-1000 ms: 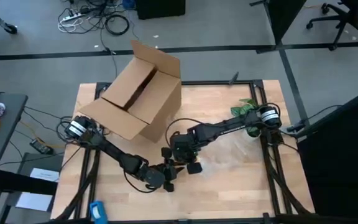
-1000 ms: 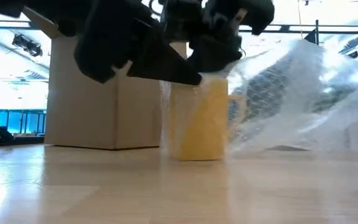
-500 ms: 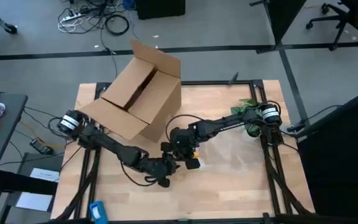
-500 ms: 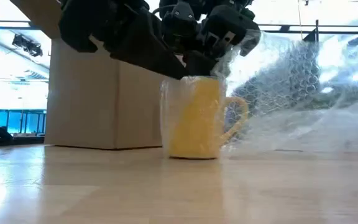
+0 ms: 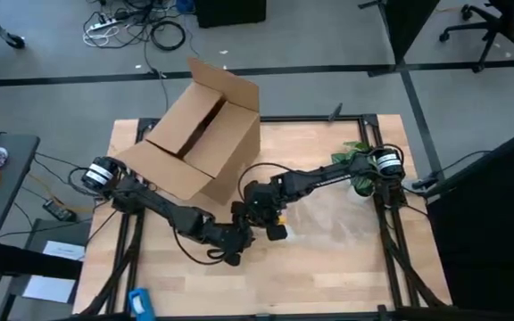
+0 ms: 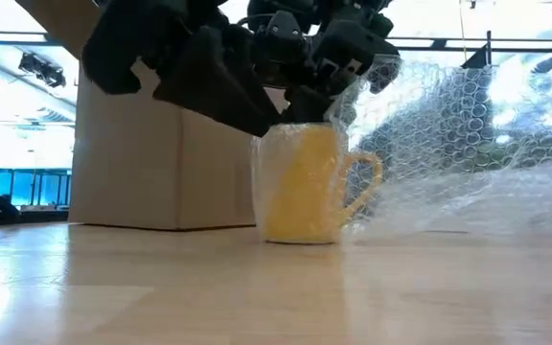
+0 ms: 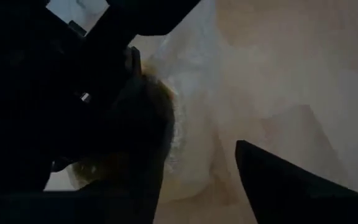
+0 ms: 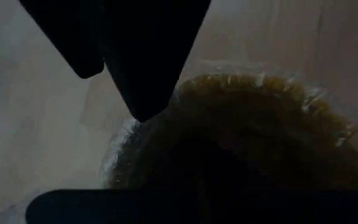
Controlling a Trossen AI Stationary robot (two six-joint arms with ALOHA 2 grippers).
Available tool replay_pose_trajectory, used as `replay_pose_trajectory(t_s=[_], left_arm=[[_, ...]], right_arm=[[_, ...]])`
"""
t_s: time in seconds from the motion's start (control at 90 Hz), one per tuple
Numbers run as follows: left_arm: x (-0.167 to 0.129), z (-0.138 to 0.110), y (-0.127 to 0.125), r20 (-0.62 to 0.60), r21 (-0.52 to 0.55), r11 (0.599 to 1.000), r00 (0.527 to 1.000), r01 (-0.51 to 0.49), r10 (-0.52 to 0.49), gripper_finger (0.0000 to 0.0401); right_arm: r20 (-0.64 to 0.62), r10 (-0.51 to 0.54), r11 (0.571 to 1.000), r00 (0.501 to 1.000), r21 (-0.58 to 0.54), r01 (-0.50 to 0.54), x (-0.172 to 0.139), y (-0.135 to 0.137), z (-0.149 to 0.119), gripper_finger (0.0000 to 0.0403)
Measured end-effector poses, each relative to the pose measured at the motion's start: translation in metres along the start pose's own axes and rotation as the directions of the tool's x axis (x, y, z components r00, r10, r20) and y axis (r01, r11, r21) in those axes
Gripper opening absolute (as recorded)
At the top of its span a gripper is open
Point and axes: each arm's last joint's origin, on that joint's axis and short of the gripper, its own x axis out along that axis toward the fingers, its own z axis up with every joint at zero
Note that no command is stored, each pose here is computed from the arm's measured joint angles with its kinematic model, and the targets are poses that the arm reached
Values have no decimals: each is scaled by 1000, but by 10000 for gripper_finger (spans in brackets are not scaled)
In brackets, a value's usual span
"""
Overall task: Wrap mug
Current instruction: Wrap the yellow mug with the bubble wrap
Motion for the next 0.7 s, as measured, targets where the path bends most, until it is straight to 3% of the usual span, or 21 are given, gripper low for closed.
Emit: replay_pose_trajectory(t_s=[0.222,0.389,0.5,0.7], left_arm=[[4,-9,-6,74,-15,998,996,-58,59,186],[2,-24,-19,178,-33,987,970,-160,163,186],[4,-33,-20,235,-54,989,961,-140,149,186],[12,-45,-13,196,-41,995,976,-92,98,186]], right_arm=[[23,-19,1000,1000,3,19,-2,-1,2,0],[58,-33,999,998,7,32,-2,-1,7,0],[68,-30,1000,997,0,30,-2,1,8,0],[68,-29,999,997,16,28,-2,0,8,0]])
